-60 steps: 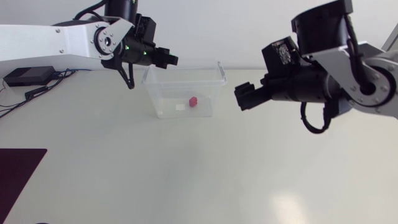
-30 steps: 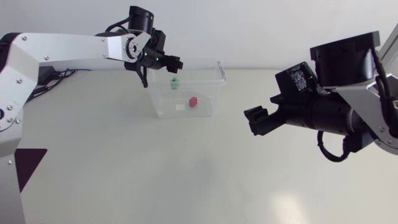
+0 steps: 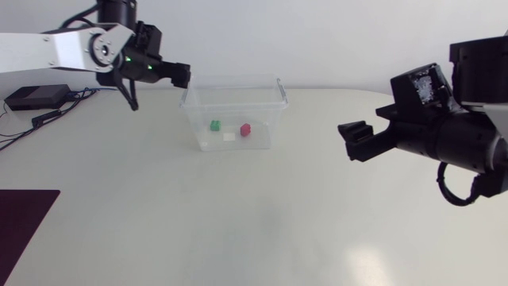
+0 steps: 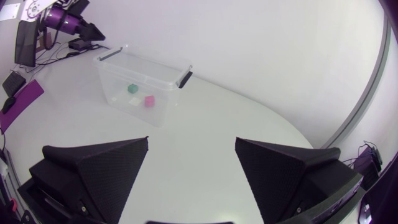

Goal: Place the duplo bricks in the container

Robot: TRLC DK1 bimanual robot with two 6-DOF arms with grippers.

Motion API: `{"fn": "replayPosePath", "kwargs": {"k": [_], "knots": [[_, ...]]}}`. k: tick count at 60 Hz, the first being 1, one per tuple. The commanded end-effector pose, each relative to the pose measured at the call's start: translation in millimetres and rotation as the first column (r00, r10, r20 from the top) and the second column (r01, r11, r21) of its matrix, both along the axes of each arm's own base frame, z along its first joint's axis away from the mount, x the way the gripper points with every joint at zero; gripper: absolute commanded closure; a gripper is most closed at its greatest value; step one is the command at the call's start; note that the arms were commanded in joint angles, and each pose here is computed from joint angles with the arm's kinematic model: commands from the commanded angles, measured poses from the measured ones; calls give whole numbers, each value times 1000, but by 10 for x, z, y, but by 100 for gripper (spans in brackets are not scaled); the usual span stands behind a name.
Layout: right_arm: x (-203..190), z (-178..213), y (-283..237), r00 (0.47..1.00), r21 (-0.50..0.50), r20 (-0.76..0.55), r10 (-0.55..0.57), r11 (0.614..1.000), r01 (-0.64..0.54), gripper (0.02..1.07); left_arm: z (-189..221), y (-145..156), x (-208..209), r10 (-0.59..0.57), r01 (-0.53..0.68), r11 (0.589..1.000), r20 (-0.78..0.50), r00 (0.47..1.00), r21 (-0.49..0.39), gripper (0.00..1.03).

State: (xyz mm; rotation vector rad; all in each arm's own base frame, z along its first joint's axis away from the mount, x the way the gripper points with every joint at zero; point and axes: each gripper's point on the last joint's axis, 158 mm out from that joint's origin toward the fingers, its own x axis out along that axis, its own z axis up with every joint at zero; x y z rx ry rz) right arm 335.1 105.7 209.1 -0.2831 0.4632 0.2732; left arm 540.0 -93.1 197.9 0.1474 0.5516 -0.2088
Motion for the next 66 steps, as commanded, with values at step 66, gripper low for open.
{"fn": "replayPosePath", "kwargs": {"k": [66], "knots": [[-525, -89, -1272, 932, -10, 204, -301, 951, 309, 6, 243, 1167, -2263, 182, -210, 975, 271, 945, 78, 4]]}}
